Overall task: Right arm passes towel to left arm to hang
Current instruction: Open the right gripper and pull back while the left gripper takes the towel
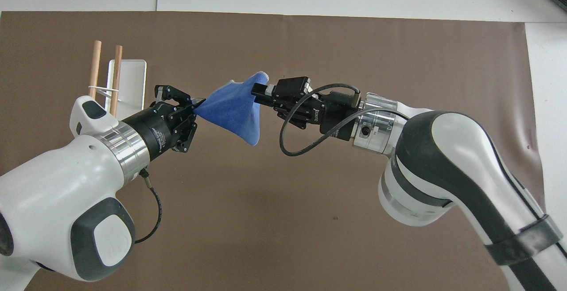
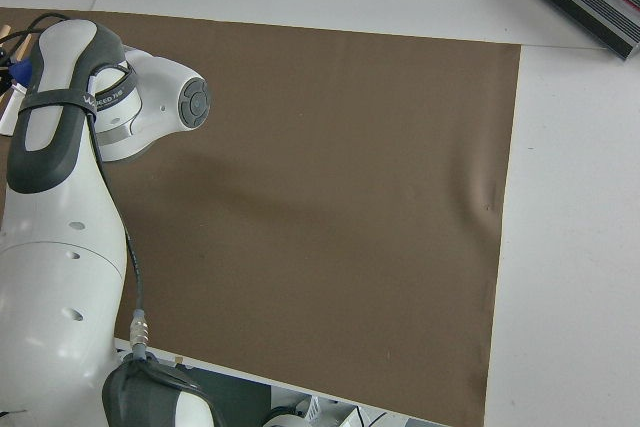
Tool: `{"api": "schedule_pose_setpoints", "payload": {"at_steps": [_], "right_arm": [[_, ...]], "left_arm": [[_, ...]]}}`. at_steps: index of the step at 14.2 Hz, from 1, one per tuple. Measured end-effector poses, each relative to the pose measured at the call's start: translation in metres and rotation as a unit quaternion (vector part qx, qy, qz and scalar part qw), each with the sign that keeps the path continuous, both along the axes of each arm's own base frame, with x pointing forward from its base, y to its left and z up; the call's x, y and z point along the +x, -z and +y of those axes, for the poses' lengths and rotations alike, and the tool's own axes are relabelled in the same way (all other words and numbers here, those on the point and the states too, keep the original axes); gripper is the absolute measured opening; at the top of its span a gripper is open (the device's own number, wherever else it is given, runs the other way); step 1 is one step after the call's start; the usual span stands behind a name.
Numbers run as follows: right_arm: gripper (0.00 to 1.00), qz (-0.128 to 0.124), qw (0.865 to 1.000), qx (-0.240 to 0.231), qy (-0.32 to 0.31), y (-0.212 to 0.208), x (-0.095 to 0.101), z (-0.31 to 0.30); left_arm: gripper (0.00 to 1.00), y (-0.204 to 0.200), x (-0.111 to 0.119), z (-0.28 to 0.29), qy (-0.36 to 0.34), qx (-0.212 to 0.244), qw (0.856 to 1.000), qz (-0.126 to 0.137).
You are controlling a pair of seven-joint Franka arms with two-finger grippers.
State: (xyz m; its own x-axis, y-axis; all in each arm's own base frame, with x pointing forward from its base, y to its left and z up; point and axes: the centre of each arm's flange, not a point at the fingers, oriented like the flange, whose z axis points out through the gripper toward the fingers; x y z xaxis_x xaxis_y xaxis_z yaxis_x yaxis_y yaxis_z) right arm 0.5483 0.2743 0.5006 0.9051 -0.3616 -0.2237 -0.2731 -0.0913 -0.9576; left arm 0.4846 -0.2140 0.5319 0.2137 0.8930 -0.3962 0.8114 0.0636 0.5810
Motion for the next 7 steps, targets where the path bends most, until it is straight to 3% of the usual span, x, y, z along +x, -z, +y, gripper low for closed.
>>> {"api": "schedule_pose_setpoints", "payload": {"at_steps": [2, 4, 6, 7], "right_arm": [[0.51, -0.023, 0.999, -0.048, 0.009, -0.005, -0.001, -0.002], [0.75, -0.047, 0.991, -0.126, 0.012, -0.003, 0.002, -0.01], [0.95, -0.064, 0.976, -0.21, 0.007, 0.004, 0.005, -0.019], [1.0, -0.072, 0.966, -0.247, -0.001, 0.007, 0.008, -0.025]], "left_arm": [[0.02, 0.002, 0.007, 0.016, -0.004, 0.01, 1.0, -0.006], [0.02, 0.004, 0.015, 0.034, -0.009, 0.022, 1.0, -0.012], [0.02, 0.009, 0.025, 0.054, -0.018, 0.035, 0.999, -0.024], [0.02, 0.013, 0.03, 0.063, -0.021, 0.043, 0.998, -0.03]]}}
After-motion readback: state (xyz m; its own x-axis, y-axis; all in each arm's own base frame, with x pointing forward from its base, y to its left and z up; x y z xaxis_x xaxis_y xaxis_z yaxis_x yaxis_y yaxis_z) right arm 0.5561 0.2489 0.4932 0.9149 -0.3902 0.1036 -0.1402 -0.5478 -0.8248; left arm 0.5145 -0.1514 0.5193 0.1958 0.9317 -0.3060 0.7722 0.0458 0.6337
